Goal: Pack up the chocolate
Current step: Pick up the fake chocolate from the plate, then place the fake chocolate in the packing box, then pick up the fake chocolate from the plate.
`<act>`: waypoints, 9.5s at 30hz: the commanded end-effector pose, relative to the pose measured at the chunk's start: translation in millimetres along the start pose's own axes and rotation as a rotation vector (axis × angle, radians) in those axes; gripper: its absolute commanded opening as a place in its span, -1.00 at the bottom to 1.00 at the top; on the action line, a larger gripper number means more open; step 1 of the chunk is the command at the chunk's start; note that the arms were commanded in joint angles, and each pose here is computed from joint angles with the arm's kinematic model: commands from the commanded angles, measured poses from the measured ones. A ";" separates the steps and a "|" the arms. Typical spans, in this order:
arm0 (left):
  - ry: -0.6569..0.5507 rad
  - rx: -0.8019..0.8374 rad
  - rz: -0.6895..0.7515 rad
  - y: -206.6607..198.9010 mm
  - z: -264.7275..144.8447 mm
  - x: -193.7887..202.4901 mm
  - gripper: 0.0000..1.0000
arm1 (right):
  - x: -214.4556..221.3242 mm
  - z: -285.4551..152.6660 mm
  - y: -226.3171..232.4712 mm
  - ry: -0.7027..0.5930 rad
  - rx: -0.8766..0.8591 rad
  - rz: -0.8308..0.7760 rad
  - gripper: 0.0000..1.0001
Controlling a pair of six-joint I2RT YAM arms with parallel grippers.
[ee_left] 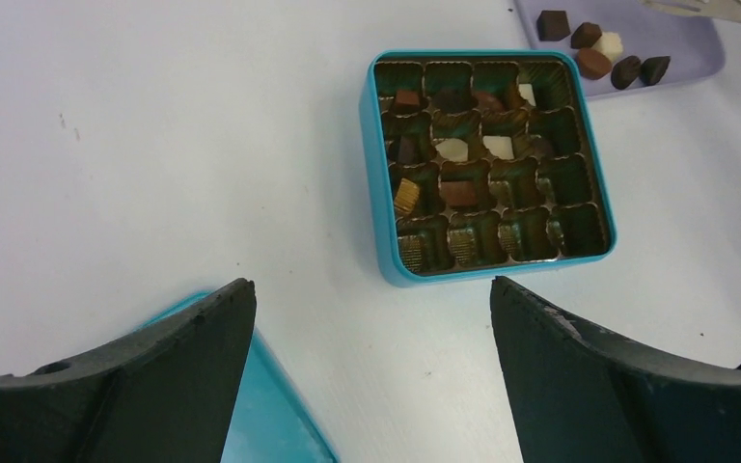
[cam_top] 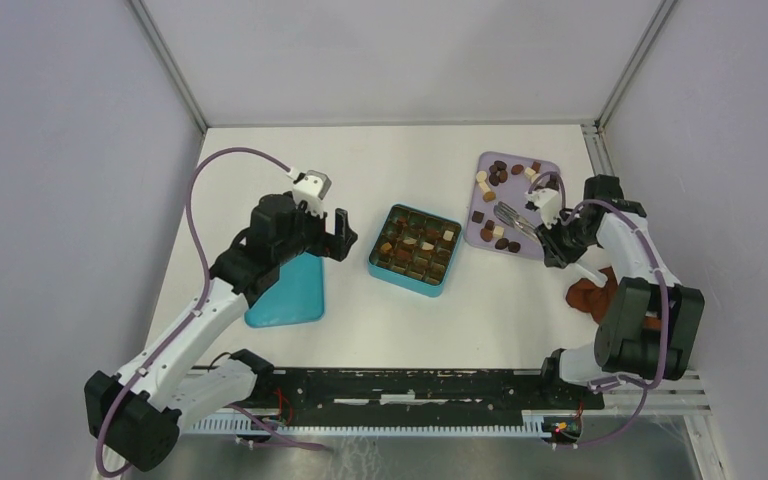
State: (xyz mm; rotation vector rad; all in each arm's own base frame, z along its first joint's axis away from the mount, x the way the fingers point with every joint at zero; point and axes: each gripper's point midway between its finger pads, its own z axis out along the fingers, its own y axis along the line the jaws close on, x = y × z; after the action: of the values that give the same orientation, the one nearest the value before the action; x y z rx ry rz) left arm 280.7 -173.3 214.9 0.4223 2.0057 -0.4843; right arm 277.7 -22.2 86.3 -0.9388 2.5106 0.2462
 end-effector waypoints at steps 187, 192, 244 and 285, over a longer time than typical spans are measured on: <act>-0.046 -0.065 0.052 13.6 -7.1 -5.6 0.92 | -84.0 -19.5 53.8 -0.065 -0.152 -0.216 -0.18; -0.047 -0.064 0.050 13.3 -7.3 -6.1 0.92 | -51.5 -18.0 22.1 0.002 -0.099 -0.155 -0.18; -0.027 -0.072 0.047 16.2 -4.5 -1.1 0.92 | -27.8 46.0 -30.8 0.214 -0.133 -0.135 -0.04; -0.026 -0.066 0.047 15.1 -4.3 -0.7 0.91 | -49.1 31.9 -37.1 0.160 -0.045 -0.091 -1.00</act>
State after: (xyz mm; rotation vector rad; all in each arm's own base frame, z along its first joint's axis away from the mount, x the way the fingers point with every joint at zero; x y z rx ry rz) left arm 284.3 -156.6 209.9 0.3854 2.0024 -0.3861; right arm 333.8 -11.8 47.9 -1.1664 2.6972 0.2423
